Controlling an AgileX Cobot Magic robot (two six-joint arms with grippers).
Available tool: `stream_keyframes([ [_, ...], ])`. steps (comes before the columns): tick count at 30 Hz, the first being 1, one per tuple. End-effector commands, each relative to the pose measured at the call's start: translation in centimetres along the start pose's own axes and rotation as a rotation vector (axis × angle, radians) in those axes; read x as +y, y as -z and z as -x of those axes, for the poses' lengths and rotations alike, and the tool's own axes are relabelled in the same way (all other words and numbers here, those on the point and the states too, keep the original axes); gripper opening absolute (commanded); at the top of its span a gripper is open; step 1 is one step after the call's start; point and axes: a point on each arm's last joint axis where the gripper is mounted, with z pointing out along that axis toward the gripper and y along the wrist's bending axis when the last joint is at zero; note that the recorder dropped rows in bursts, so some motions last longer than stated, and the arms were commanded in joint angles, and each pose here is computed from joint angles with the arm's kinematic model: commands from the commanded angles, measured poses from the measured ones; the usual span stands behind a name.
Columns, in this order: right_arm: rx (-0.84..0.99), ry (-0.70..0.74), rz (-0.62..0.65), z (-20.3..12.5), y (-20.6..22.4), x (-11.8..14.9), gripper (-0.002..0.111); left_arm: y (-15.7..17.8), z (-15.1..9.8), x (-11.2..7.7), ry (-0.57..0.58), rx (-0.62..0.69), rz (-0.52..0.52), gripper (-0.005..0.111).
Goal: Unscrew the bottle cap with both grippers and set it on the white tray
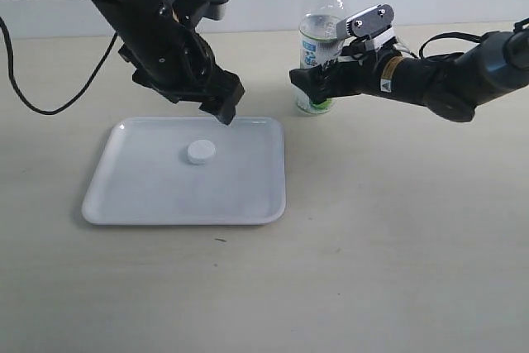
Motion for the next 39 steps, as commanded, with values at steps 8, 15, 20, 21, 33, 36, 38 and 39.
stream_keyframes([
  [8,0.212,0.082,-0.071,2.8,2.3,-0.3,0.098,2.8,-4.6,-0.7,-0.066,-0.239,-0.011,0.081],
  [15,0.3,0.013,-0.02,3.7,4.2,0.9,0.098,5.7,-7.4,-0.7,-0.058,-0.412,0.043,0.081],
  [20,0.314,-0.031,0.134,3.4,5.1,2.8,0.098,6.4,-9.7,-0.6,-0.015,-0.488,0.065,0.081],
  [21,0.334,-0.037,0.139,3.1,5.3,3.0,0.098,6.3,-10.4,-0.5,-0.012,-0.508,0.078,0.081],
  [33,0.452,-0.171,0.138,2.2,8.6,4.8,0.094,9.5,-17.1,-2.5,-0.069,-0.93,0.099,0.081],
  [36,0.438,-0.179,0.121,3.1,10.3,5.6,0.083,11.7,-19.2,-3.1,-0.082,-1.049,0.076,0.08],
  [38,0.401,-0.159,0.119,4.5,12.3,6.5,0.063,13.1,-21.2,-2.9,-0.012,-1.184,0.045,0.074],
  [39,0.385,-0.151,0.124,5.0,13.1,6.9,0.055,13.5,-22.1,-2.8,0.004,-1.234,0.038,0.07],
])
